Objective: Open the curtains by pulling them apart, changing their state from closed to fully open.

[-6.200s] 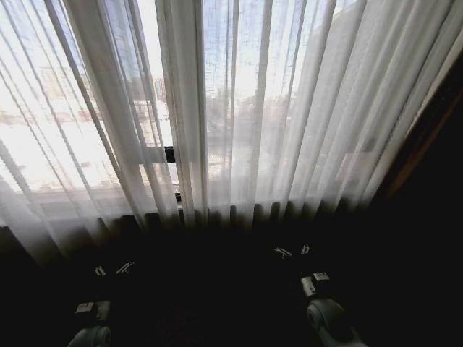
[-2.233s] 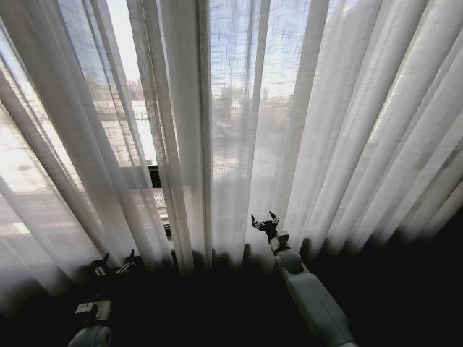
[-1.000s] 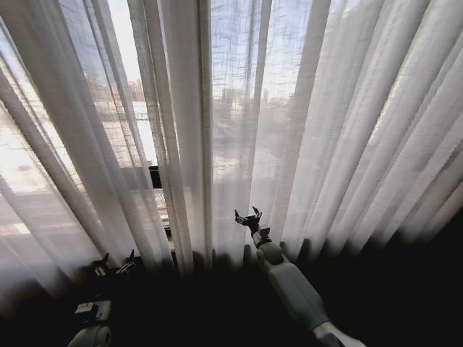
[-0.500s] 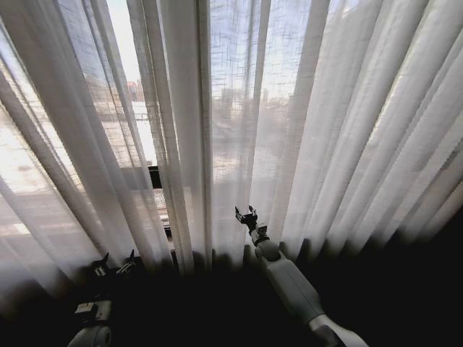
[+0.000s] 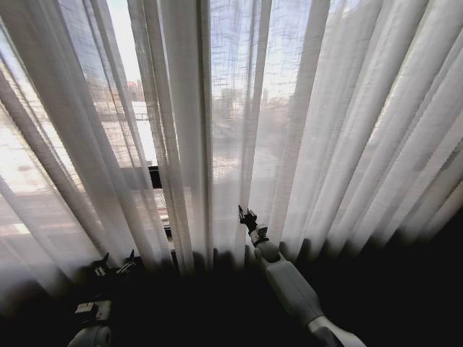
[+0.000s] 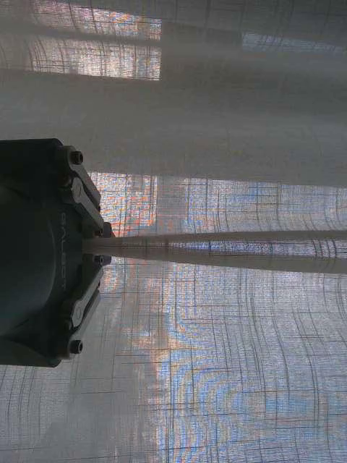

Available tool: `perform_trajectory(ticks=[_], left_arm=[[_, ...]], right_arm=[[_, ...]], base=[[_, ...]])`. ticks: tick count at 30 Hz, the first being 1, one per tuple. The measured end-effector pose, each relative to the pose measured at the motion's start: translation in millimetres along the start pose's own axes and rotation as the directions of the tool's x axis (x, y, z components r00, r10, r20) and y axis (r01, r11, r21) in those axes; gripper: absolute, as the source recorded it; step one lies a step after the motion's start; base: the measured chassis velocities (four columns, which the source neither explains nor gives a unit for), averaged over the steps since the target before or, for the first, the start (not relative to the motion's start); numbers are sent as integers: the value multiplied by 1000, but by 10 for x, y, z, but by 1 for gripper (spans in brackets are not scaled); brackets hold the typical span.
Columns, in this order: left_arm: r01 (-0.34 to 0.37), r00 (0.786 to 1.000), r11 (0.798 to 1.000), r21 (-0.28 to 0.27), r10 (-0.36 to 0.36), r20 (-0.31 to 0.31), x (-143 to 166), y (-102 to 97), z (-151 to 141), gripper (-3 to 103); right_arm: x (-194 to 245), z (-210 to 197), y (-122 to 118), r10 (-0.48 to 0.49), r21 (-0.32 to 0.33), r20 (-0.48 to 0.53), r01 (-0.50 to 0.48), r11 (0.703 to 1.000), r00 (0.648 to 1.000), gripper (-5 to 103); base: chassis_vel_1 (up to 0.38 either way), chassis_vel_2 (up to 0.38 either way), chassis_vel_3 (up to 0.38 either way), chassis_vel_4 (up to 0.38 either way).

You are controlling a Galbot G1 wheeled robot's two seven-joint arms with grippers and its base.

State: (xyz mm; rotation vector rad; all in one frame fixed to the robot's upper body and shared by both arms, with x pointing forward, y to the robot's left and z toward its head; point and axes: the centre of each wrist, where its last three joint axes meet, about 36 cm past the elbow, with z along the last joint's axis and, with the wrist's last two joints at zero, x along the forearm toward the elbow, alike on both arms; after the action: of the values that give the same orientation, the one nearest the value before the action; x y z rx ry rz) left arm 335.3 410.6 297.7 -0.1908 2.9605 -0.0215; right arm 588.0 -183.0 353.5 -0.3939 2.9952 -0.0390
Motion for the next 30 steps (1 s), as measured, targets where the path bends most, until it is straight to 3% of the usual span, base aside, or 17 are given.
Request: perform_trajectory(ticks=[1,14,25,30], left_arm=[[0,1000,1000,0,0,0,0,0,0,100],[0,1000,1000,0,0,0,0,0,0,100],[0,1000,1000,0,0,0,0,0,0,100],[0,1000,1000,0,0,0,0,0,0,100]], right_arm=[[6,5,-7,-10,-3,0,10,1000,1000,2],[55,34,-164,-42,5,-10,42,999,999,0],[94,8,-367,-19,13,-11,19,1000,1000,0],[205,-128,-621,8,14,1,-8,1000,1000,0]], base=[[0,0,0,0],[-14,-2,15,0],[-243,-68,236,63],[-323,-221,328,213]])
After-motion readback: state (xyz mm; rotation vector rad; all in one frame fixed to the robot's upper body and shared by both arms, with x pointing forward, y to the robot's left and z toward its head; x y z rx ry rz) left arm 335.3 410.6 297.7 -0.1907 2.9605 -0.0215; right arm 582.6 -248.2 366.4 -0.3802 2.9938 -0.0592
